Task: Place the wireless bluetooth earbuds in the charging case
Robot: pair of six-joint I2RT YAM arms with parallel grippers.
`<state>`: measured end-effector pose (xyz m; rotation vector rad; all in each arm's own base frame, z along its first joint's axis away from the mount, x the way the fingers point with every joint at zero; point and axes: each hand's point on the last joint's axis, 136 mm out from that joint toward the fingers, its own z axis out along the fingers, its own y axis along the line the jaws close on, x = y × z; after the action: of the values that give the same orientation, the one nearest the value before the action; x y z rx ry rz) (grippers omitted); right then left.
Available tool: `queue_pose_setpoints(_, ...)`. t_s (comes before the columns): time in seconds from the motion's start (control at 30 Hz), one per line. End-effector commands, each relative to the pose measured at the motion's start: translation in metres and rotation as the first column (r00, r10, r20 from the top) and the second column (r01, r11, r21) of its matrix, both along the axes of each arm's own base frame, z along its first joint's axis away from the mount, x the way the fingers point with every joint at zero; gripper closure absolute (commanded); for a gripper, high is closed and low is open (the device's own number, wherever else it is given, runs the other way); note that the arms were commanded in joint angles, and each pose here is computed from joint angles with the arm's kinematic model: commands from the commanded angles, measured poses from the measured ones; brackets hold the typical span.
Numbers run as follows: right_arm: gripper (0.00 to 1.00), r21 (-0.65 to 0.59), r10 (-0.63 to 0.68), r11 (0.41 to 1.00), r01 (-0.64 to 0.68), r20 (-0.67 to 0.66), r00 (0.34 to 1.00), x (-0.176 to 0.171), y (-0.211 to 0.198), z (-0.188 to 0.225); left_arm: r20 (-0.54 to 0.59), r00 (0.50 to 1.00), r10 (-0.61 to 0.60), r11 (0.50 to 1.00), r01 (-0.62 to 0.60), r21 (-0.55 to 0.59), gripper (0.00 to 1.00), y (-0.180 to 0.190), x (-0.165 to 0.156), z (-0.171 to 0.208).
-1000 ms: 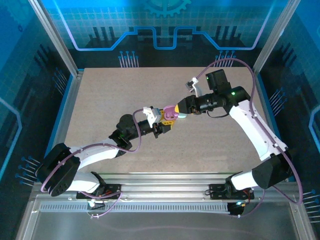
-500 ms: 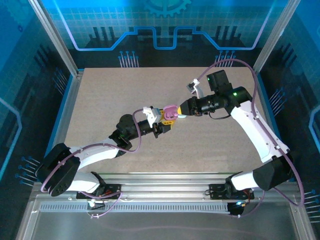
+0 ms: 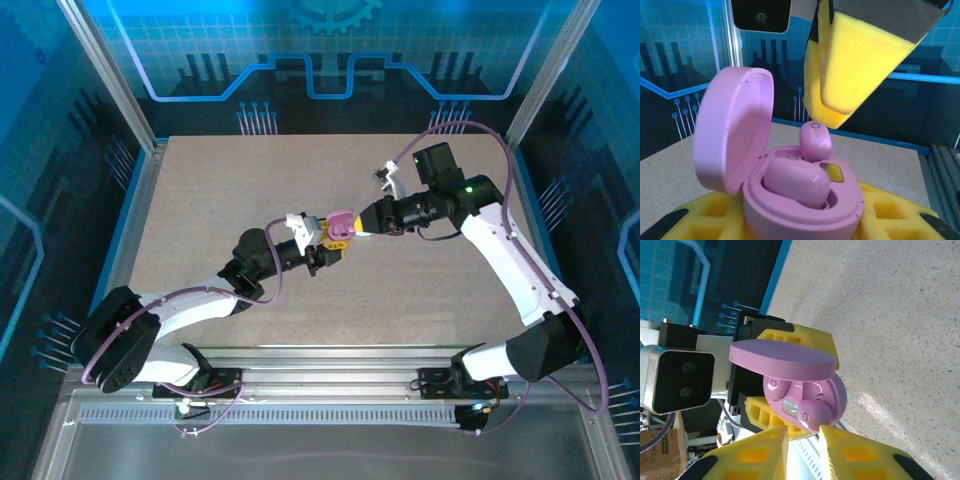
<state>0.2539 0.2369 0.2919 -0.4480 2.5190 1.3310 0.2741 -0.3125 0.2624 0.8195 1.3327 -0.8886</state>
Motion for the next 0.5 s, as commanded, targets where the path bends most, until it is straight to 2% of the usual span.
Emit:
queue_pose_setpoints(0.0, 0.75, 0.008, 0.028, 1.0, -0.027, -0.04, 0.999, -0.014, 0.002, -0.001, 0.059, 0.998, -0.003, 0.999, 0.005, -0.043, 0.69, -0.004, 0.001, 0.023)
queue_pose_setpoints(0.47, 0.75, 0.032, 0.026, 0.999, -0.025, -0.03, 0.999, -0.003, 0.01, -0.001, 0.061, 0.997, -0.044, 0.998, 0.046, -0.04, 0.69, -0.008, -0.005, 0.023)
